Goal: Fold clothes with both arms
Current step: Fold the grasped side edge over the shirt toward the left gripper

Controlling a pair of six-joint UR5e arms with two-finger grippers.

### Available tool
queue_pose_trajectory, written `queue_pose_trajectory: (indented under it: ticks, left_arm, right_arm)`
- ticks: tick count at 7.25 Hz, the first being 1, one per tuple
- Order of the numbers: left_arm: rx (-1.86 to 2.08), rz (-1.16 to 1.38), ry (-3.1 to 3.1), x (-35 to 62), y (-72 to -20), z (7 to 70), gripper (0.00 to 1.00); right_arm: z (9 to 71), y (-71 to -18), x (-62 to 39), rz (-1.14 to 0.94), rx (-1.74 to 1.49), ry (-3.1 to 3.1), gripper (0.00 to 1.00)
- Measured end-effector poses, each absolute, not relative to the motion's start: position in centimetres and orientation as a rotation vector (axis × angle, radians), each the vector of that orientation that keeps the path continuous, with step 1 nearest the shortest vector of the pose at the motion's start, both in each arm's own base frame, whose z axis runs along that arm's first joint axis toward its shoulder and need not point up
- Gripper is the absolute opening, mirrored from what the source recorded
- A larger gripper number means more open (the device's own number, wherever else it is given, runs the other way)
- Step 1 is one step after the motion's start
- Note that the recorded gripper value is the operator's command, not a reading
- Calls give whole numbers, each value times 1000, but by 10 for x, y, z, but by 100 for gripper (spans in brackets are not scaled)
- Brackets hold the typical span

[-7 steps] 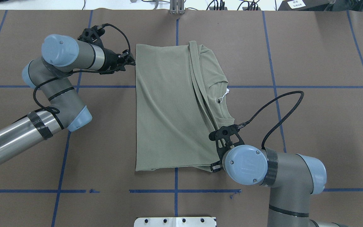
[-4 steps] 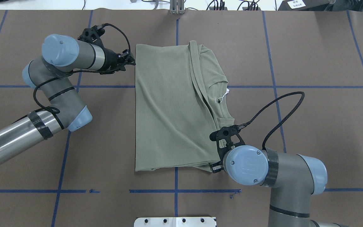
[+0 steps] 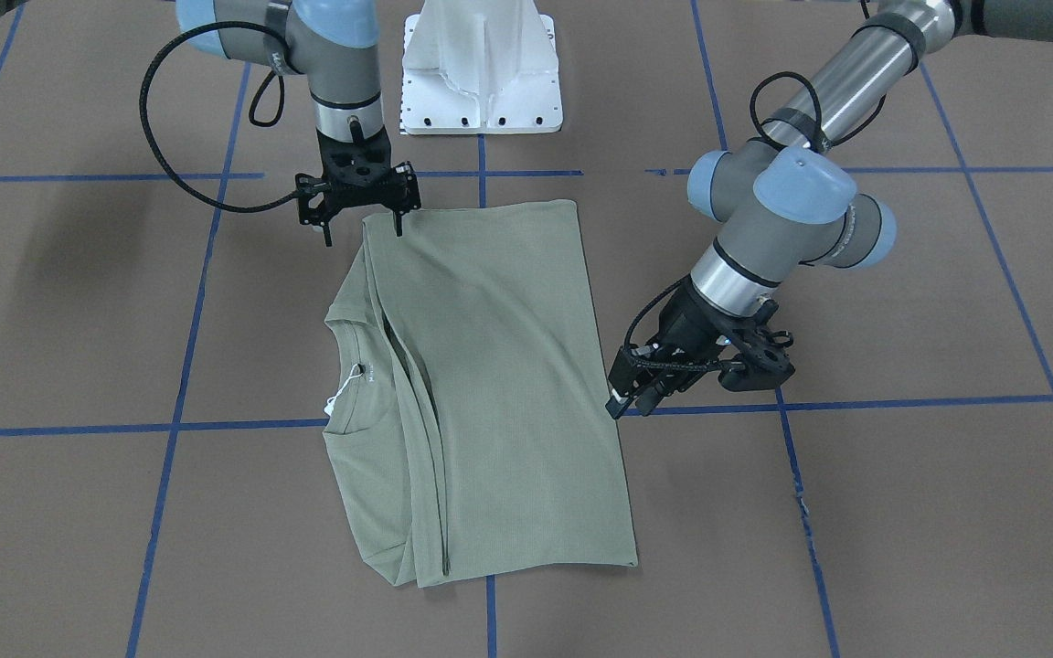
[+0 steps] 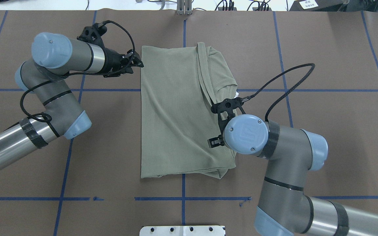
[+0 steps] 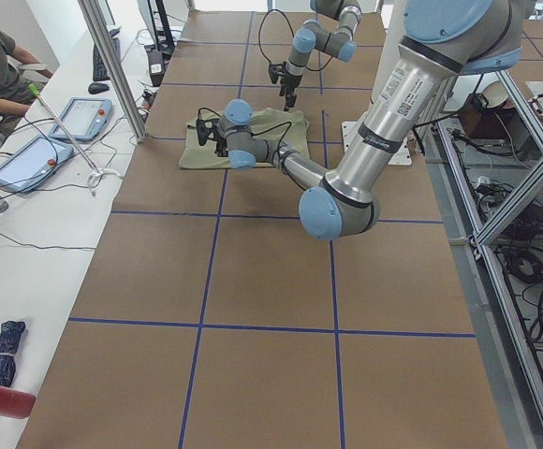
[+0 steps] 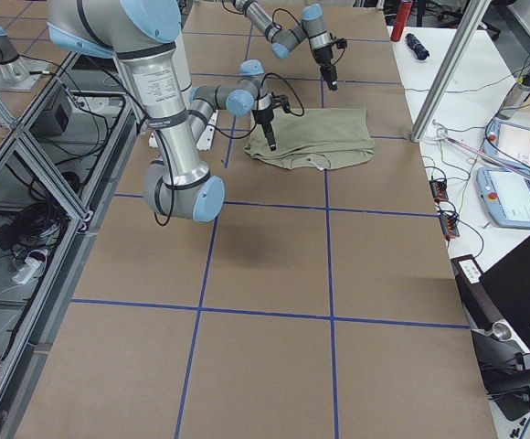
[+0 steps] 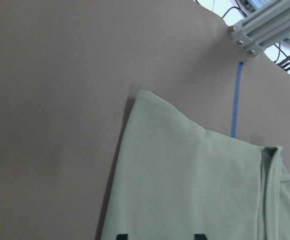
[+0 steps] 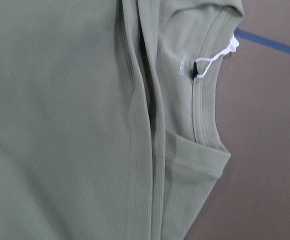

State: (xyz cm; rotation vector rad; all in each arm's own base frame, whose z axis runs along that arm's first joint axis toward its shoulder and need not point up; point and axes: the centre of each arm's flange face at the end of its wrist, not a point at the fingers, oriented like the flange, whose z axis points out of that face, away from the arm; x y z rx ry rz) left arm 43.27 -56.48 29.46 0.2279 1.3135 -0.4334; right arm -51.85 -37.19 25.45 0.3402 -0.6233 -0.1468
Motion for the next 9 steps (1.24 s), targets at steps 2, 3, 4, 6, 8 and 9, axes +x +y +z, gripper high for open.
queue_pose_trajectory:
  ticks: [2, 3, 4, 6, 8, 9]
  left_arm:
    - [227, -425, 1331, 421, -554, 293, 54]
    - [226, -421, 1338, 417, -550, 292, 54]
    - [221, -417, 1344, 414, -547, 291, 54]
    - [208, -418, 1341, 412, -543, 297, 54]
    - [205, -419, 1340, 411, -542, 299, 54]
    - [205, -419, 1341, 411, -542, 299, 54]
  right_arm:
    - [242, -430, -547, -158, 360, -566, 100]
    - [241, -455, -560, -160, 362, -543, 100]
    - [248, -475, -571, -163, 370, -536, 100]
    - [265, -503, -582, -160, 375, -545, 100]
    - [278, -522, -578, -170, 372, -528, 100]
    - [289, -540, -567, -185, 373, -512, 100]
